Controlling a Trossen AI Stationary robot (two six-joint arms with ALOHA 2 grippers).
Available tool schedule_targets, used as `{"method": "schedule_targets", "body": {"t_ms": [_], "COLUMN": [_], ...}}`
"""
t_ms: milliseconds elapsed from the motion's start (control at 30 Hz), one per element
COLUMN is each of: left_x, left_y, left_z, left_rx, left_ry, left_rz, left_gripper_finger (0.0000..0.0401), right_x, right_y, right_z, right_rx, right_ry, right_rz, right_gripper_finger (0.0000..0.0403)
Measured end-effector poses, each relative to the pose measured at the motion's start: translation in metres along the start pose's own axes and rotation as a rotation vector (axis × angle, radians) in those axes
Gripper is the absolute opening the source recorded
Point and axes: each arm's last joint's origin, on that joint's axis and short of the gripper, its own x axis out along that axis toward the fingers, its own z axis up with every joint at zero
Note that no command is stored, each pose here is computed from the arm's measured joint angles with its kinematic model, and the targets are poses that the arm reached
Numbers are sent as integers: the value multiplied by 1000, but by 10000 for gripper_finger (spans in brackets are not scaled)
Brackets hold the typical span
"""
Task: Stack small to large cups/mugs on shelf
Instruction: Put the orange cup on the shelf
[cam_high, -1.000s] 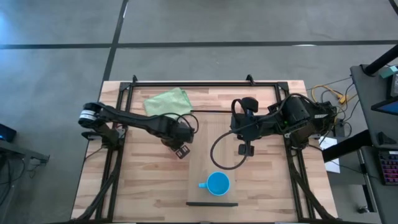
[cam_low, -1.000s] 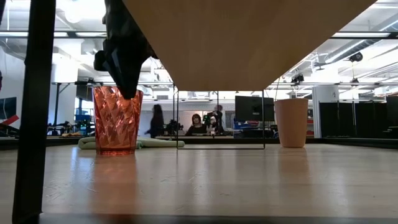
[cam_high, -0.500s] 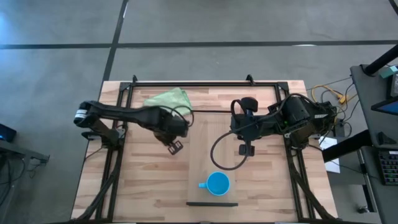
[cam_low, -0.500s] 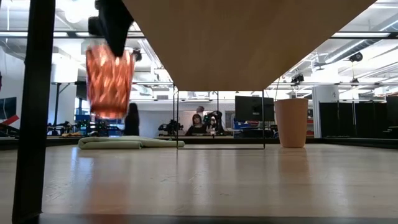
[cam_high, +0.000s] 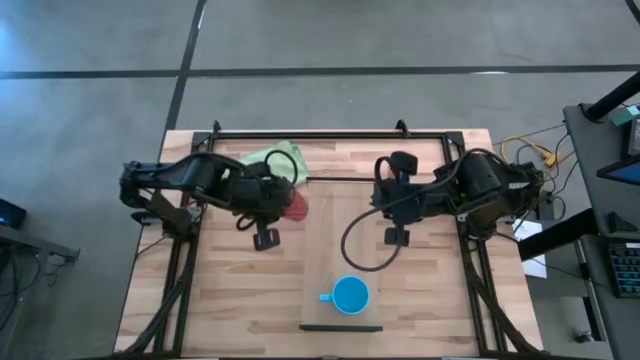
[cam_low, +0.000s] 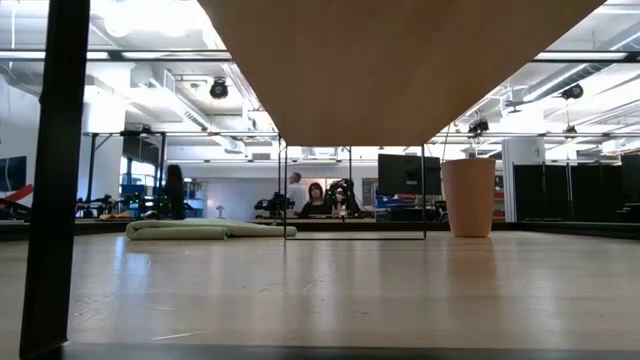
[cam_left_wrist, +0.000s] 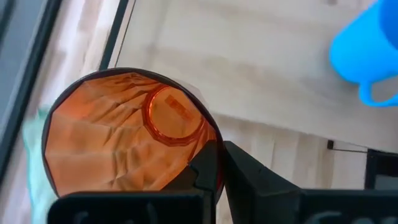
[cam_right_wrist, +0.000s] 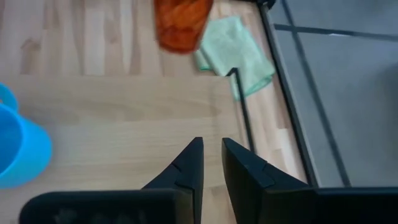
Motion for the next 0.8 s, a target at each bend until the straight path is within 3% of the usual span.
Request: {"method": "schedule_targets", "body": {"t_ms": [233, 500, 800], "left_x": [26, 71, 79], "left_y": [-18, -39, -55], "left_z": [23, 34, 42], "left_rx": [135, 181, 235], "left_ry": [-72, 28, -46], "left_rz": [-21, -148, -242], "left_gripper_finger": [0, 0, 0], "right_x": [-15, -31, -40], "right_y": [-11, -20, -26], "right_z": [-5, -11, -15], "right_rx": [25, 102, 113], "right_ry": [-49, -85, -107], "right_rz": [-50, -41, -35], "right_gripper_finger": [52, 52, 52]}}
